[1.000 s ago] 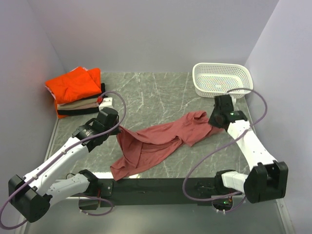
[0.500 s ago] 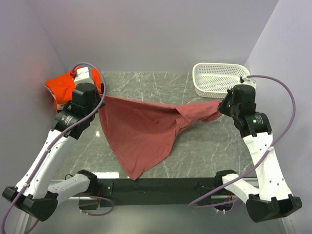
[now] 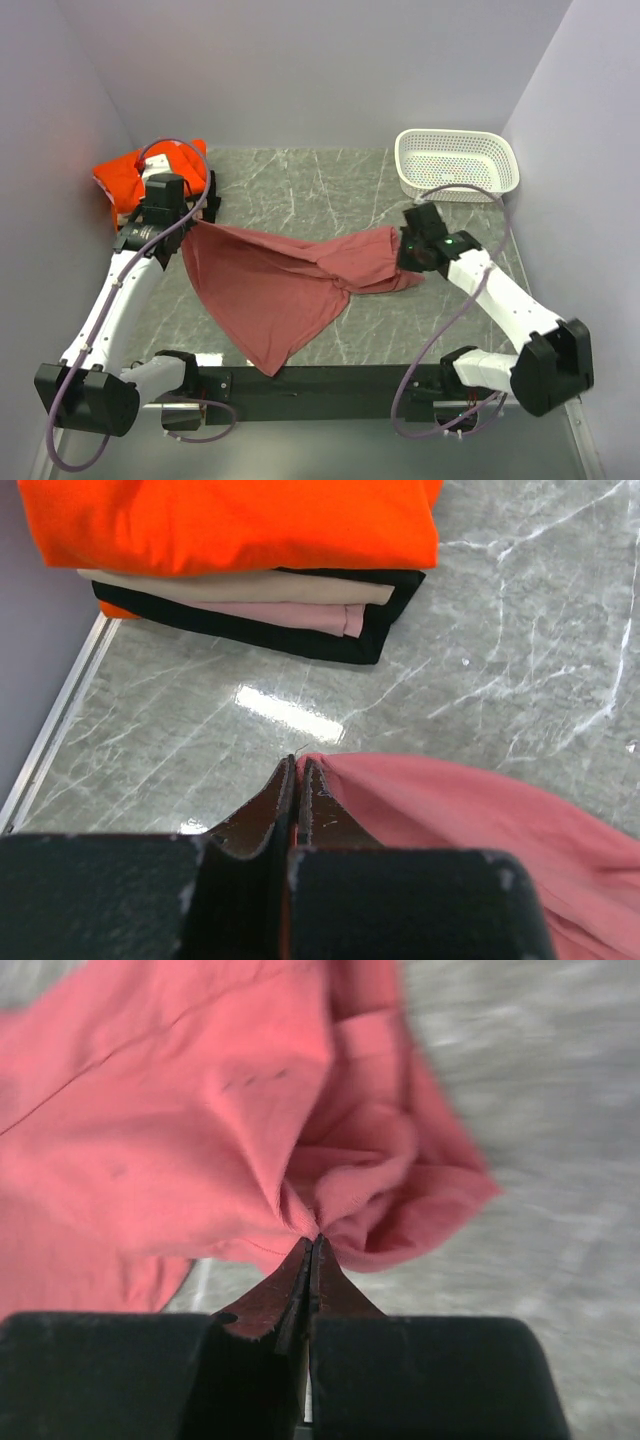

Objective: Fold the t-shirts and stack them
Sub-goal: Flatten the tshirt out

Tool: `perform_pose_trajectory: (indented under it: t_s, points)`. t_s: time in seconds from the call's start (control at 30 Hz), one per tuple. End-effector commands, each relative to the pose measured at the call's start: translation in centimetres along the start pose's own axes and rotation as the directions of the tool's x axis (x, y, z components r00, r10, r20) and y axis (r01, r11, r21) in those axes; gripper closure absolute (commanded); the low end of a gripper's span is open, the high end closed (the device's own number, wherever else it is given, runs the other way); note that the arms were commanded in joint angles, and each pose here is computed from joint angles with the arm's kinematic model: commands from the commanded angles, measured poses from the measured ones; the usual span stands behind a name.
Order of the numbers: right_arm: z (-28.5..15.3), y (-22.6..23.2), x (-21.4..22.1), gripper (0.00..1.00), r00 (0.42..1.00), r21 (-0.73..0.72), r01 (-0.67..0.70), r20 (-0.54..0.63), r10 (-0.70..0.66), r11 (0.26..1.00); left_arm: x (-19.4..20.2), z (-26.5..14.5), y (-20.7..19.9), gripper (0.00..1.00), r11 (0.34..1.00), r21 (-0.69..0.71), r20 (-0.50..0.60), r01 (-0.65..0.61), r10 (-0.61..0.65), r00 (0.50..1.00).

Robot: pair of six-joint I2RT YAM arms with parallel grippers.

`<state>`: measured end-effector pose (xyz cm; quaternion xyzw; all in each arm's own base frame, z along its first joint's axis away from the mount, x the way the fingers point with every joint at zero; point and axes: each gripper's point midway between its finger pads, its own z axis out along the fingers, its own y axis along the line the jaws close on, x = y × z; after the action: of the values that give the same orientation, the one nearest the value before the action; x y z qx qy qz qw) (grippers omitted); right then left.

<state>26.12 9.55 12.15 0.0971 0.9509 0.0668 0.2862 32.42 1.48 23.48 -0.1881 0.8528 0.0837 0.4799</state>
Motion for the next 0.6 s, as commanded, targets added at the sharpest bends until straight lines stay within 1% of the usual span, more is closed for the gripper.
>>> perform_pose_trajectory:
  t_s: [0.0, 0.07, 0.13, 0.17, 0.27, 0.33, 0.37, 0.4, 0.43, 0.5, 0.57]
  points:
    - [1.0, 4.6, -0.4, 1.00, 0.999, -0.107, 0.016, 0.030, -0.013, 0.994, -1.0, 0.4, -0.4, 1.00, 0.998, 0.054, 0.036, 0.015, -0.017, 0.999]
    - [1.2, 5.7, -0.2, 1.00, 0.999, -0.129, 0.030, 0.021, -0.028, 0.991, -0.8, 0.7, -0.2, 1.00, 0.998, 0.055, 0.025, 0.016, -0.018, 1.000]
    - [1.2, 5.5, -0.8, 1.00, 0.999, -0.103, 0.035, 0.039, -0.031, 0.994, -0.7, 0.8, -0.2, 0.99, 0.998, 0.061, 0.024, 0.020, -0.021, 0.999]
    - [1.3, 4.3, -1.5, 1.00, 0.997, -0.032, 0.034, 0.070, -0.032, 0.999, -0.7, 0.8, -0.3, 1.00, 0.997, 0.068, 0.024, 0.021, -0.023, 0.999]
    - [1.8, 1.2, -2.1, 1.00, 0.996, 0.100, 0.024, 0.082, -0.033, 0.995, -0.7, 0.9, -0.3, 1.00, 0.997, 0.077, 0.023, 0.024, -0.025, 0.999]
    - [1.6, -0.5, -2.5, 0.89, 0.995, 0.159, 0.006, 0.096, -0.022, 0.987, -0.6, 1.0, -0.3, 0.99, 0.997, 0.078, 0.016, 0.022, -0.023, 1.000]
    - [1.2, -2.0, -2.7, 0.81, 0.993, 0.232, 0.003, 0.118, -0.031, 0.973, -0.6, 1.0, -0.3, 1.00, 0.997, 0.079, 0.013, 0.023, -0.024, 1.000]
    - [0.8, -2.9, -2.9, 0.65, 0.990, 0.277, -0.012, 0.137, -0.027, 0.961, -0.4, 1.1, -0.4, 1.00, 0.996, 0.085, 0.006, 0.024, -0.025, 1.000]
    - [0.1, -3.5, -2.7, 0.58, 0.990, 0.304, -0.007, 0.136, -0.036, 0.953, -0.4, 1.1, -0.5, 1.00, 0.996, 0.090, 0.006, 0.025, -0.025, 1.000]
    - [-0.6, -3.8, -2.6, 0.49, 0.990, 0.308, 0.000, 0.137, -0.044, 0.952, -0.3, 1.1, -0.7, 0.99, 0.995, 0.100, 0.002, 0.024, -0.024, 1.000]
    - [-1.4, -3.0, -2.2, 0.45, 0.990, 0.237, 0.001, 0.140, -0.035, 0.971, -0.3, 1.1, -0.9, 1.00, 0.993, 0.111, -0.003, 0.025, -0.025, 1.000]
